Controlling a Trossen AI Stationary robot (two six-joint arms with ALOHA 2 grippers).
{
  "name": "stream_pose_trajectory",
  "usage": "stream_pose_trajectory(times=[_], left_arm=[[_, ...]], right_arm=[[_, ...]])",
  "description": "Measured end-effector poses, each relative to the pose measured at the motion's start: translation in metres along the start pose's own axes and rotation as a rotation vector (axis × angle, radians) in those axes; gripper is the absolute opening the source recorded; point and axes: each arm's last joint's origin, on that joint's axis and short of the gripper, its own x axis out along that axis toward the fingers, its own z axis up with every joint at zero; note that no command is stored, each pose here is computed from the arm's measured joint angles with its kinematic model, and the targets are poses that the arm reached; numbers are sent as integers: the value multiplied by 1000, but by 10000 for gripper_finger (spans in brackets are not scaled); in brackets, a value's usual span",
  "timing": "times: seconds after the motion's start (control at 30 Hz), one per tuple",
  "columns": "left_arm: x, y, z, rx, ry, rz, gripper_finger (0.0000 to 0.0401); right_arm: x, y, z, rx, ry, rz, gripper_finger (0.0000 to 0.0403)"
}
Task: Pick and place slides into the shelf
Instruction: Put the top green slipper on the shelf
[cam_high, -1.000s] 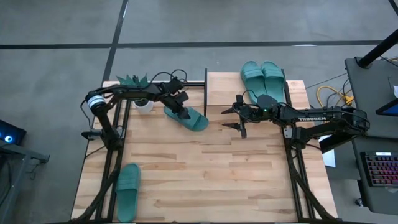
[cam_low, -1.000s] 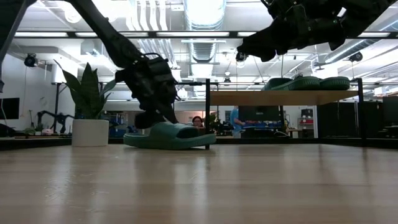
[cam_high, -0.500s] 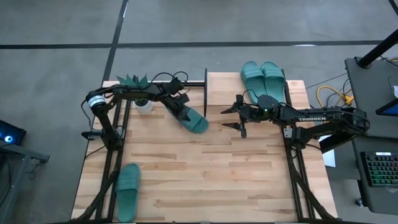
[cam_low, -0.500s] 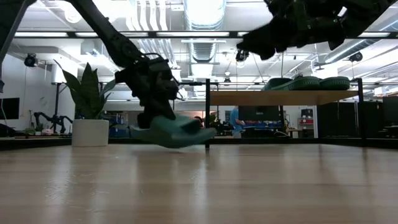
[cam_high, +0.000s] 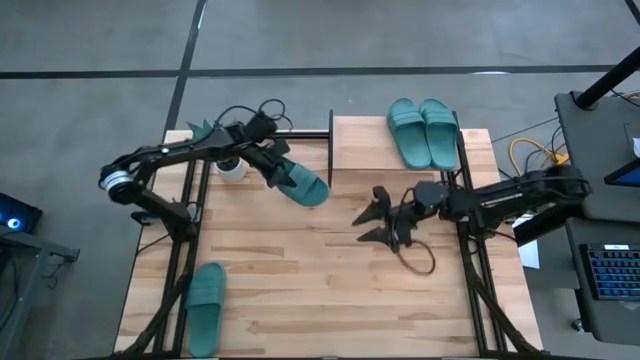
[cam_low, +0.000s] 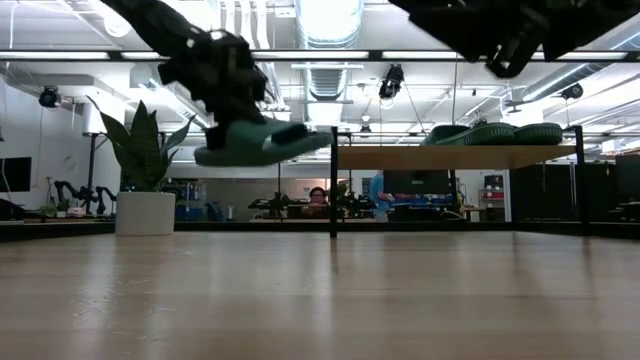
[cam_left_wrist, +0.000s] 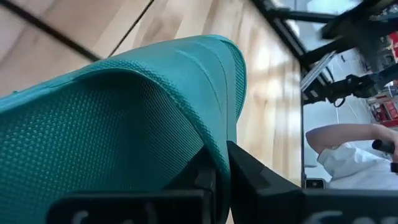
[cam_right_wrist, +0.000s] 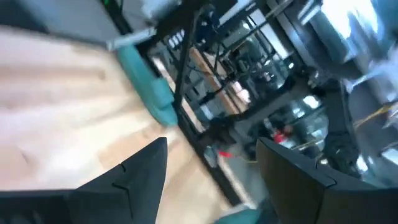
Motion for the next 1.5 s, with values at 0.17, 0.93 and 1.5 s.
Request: stream_pose_trajectory(times=[0.17,0.93,1.5], left_arm=[[-18,-19,0,34,-58,-14,1],[-28,-35,-3,88,-84,-44,0],[-30,-40,1,111,-98,-79,0]], right_arm=[[20,18,0,-225,158,-60,238],[125,15,-35,-643,961,-157,237],[134,8,-33,-589,1012,-200,54]])
